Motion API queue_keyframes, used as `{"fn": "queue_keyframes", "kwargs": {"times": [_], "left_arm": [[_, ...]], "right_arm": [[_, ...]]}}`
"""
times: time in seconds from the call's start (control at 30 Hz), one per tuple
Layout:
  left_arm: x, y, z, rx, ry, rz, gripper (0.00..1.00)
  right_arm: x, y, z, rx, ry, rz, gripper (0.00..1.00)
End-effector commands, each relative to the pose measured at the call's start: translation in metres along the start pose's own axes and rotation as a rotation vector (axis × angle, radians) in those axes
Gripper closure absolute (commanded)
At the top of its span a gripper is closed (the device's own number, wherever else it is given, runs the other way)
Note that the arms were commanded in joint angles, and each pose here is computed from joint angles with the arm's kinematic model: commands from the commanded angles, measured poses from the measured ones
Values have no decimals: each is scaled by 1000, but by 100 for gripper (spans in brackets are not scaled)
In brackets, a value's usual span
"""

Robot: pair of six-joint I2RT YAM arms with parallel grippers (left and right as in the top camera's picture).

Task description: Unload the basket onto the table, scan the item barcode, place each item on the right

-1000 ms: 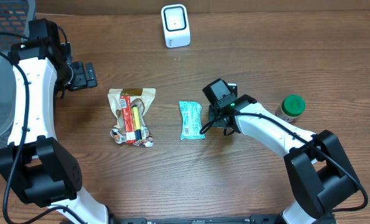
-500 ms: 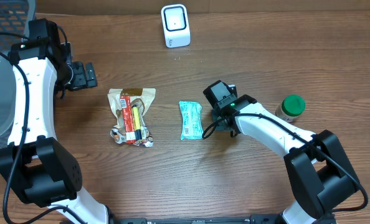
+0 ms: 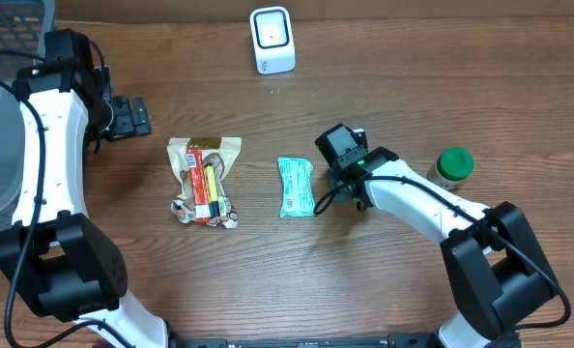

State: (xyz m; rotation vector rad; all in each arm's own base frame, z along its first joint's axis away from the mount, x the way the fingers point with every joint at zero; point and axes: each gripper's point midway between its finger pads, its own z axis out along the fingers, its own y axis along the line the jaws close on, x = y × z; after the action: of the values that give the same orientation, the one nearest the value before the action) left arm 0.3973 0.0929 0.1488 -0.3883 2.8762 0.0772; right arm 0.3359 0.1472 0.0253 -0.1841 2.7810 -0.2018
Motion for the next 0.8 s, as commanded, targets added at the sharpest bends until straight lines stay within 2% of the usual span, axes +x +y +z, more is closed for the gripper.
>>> {"fn": "queue_keyframes", "kwargs": {"times": [0.0, 0.17, 0.77], "left_arm": [[-7, -5, -13, 11, -41, 23, 0], [-7, -5, -13, 11, -41, 23, 0], [-7, -5, -13, 12, -41, 23, 0]], "right_arm": [[-1, 10, -1, -44, -4, -96, 65], [2, 8, 0, -37, 5, -186, 69], [13, 4, 6, -20, 23, -192, 74]]}}
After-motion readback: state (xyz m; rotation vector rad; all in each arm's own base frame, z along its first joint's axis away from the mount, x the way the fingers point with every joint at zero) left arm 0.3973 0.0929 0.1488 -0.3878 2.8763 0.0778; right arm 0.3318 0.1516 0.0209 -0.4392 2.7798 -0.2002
